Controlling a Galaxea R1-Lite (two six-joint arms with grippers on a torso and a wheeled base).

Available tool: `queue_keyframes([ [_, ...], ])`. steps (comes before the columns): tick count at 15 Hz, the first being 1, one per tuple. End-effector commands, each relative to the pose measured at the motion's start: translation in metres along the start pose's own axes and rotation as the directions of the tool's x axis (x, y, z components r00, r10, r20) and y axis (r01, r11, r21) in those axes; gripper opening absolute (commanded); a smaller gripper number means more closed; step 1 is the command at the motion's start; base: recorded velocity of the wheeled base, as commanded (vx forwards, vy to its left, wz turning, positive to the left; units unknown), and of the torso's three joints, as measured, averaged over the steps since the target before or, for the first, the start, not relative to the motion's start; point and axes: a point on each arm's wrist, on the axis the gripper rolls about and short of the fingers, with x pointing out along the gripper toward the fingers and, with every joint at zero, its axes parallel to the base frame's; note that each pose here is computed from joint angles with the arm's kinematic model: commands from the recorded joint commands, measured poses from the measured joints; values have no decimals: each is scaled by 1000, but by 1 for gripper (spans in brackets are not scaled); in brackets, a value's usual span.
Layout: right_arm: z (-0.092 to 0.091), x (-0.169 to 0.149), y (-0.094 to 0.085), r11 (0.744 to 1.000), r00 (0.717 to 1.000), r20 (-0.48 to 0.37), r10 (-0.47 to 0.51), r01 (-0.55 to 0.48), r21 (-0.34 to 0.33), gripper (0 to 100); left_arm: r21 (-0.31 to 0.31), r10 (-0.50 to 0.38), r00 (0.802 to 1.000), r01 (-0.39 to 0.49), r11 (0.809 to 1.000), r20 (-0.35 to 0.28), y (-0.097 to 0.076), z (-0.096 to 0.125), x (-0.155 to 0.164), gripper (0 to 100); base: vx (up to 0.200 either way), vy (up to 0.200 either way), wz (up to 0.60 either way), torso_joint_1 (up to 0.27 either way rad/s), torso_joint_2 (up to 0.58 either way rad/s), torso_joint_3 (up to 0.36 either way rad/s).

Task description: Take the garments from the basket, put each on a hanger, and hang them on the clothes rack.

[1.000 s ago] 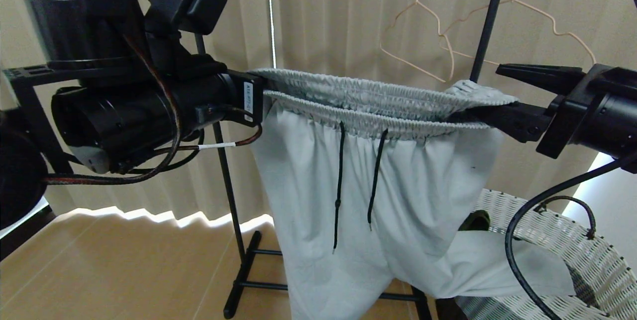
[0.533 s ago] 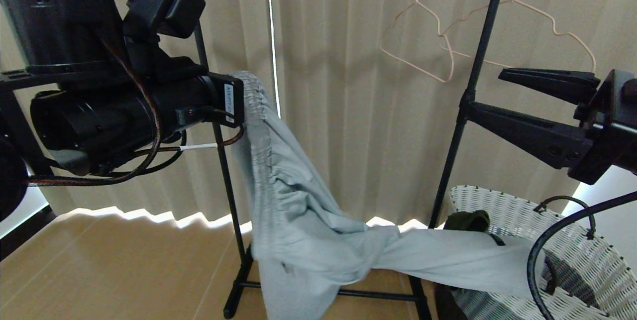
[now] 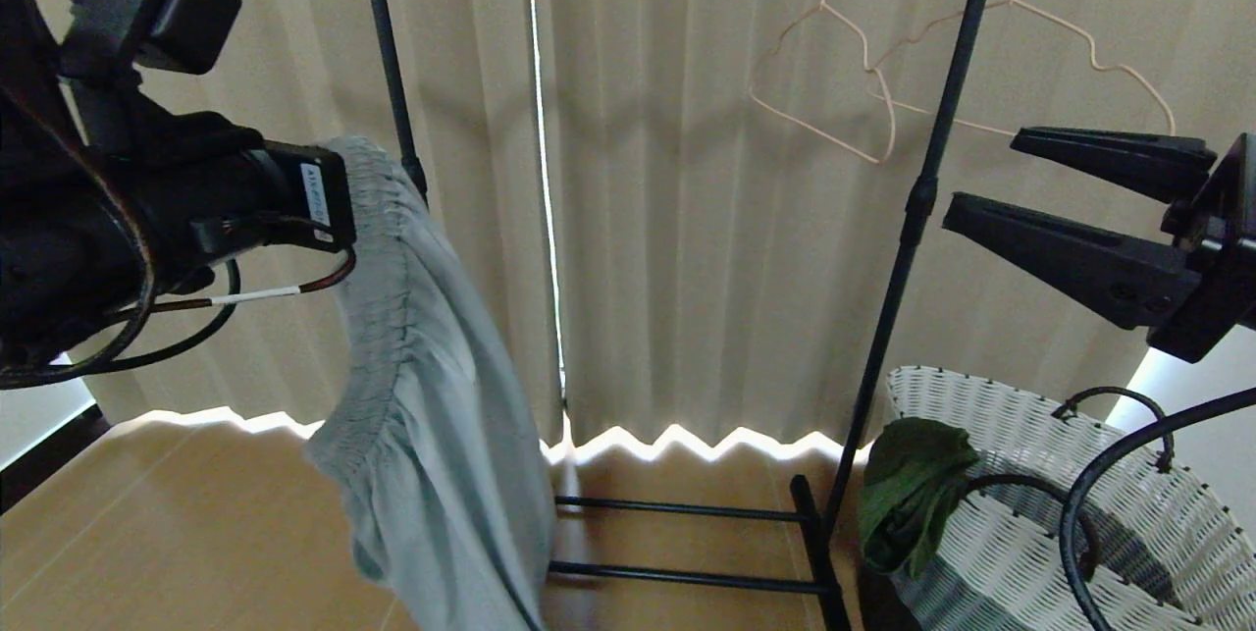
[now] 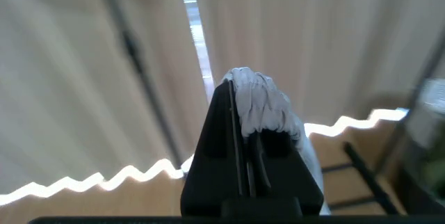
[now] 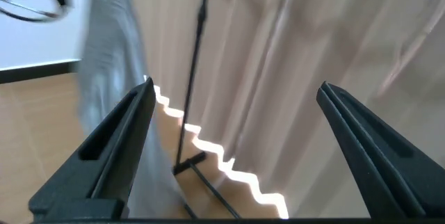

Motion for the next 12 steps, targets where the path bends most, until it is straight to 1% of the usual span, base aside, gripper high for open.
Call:
queue_keyframes([
  [1,-3,0,-9,999,999,-16,-51,51,-2,100,-1,20,1000,-20,1000,15,8,0,-14,0,0,0,0,0,0,0],
  [2,-5,-4,-17,995,994,-40,-104,104,-1,100,8,17,1000,-17,1000,12,7,-1,-15,0,0,0,0,0,0,0],
  [3,-8,-8,-23,989,986,-83,-147,149,7,100,27,9,1000,-10,1000,12,5,-2,-17,0,0,0,0,0,0,0],
  [5,-12,-18,-26,982,972,-146,-184,189,20,100,44,-18,1000,17,999,8,0,-4,-20,0,0,0,0,0,0,0],
  [6,-15,-24,-28,974,959,-178,-219,226,22,100,47,-30,1000,30,998,-2,-3,-8,-21,0,0,0,0,0,0,0],
  [7,-23,-32,-30,954,929,-236,-284,297,22,100,50,-53,998,54,997,-17,-7,-15,-28,0,0,0,0,0,0,0],
  [8,-25,-33,-30,948,920,-250,-302,317,19,100,53,-62,998,64,997,-26,-8,-18,-29,0,0,0,0,0,0,0],
  [9,-32,-34,-32,931,893,-282,-351,365,-3,100,55,-81,996,83,995,-39,-9,-25,-34,0,0,0,0,0,0,0],
  [10,-39,-36,-32,904,854,-312,-417,427,-39,100,56,-90,995,92,994,-47,-7,-30,-41,0,0,0,0,0,0,0],
  [11,-44,-40,-32,878,822,-325,-468,474,-66,100,59,-90,995,93,994,-51,-6,-34,-46,0,0,0,0,0,0,0],
  [12,-46,-42,-31,868,809,-330,-487,490,-79,100,57,-91,995,94,994,-50,-6,-35,-50,0,0,0,0,0,0,0],
])
